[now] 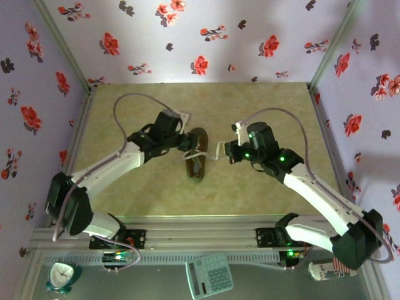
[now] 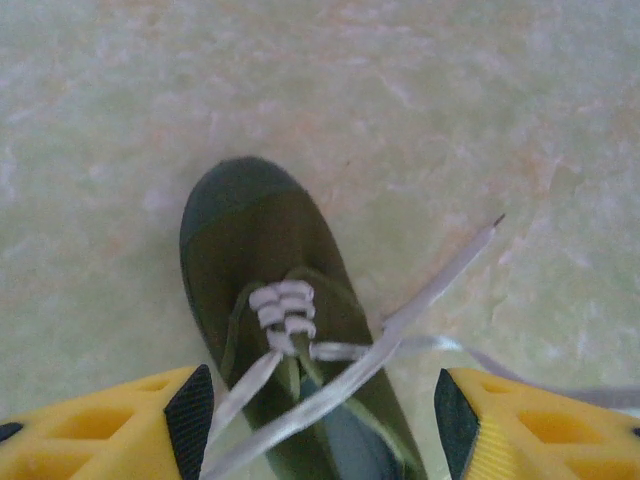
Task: Tie the shoes
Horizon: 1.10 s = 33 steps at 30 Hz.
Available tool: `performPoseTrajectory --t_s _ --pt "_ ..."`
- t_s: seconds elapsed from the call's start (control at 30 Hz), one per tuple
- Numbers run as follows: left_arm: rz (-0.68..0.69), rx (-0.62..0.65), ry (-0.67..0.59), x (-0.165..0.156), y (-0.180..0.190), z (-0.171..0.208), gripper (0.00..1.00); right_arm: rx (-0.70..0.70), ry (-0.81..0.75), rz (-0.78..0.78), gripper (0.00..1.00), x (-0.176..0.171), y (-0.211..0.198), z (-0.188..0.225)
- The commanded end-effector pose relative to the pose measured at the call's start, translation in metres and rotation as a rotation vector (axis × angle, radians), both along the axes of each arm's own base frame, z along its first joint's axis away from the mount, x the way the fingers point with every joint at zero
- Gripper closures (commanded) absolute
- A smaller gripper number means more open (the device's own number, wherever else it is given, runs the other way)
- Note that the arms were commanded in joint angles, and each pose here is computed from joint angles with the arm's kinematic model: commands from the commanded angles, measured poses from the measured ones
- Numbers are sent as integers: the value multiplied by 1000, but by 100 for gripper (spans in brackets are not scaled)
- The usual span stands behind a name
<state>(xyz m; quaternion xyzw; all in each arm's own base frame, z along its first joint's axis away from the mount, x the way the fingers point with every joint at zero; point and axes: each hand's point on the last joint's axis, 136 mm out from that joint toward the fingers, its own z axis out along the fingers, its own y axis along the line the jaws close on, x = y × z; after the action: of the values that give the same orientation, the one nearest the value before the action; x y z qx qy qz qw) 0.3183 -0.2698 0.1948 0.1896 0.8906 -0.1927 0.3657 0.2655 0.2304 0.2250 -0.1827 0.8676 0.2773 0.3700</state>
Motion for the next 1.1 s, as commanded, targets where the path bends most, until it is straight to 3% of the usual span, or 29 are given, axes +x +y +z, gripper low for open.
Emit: performPoseTrajectory --t_s 0.0,0.2,0.43,0.57,0.8,0.9,1.07 --pt "62 -52 -76 3 11 11 35 50 -20 -55 100 12 11 23" --pt "94 14 11 -16 33 -38 36 139 29 -203 100 39 17 31" --pt "162 55 36 -22 59 -71 29 251 96 -224 100 53 40 35" --pt "253 33 97 -21 75 -88 33 246 84 -231 100 56 40 40" --pt "235 12 128 -20 76 -105 34 185 99 -223 100 55 37 30" --pt "203 -37 131 -18 70 -104 33 160 121 -246 100 57 35 27" --pt "61 -164 37 -12 35 -54 32 207 147 -227 100 62 49 37"
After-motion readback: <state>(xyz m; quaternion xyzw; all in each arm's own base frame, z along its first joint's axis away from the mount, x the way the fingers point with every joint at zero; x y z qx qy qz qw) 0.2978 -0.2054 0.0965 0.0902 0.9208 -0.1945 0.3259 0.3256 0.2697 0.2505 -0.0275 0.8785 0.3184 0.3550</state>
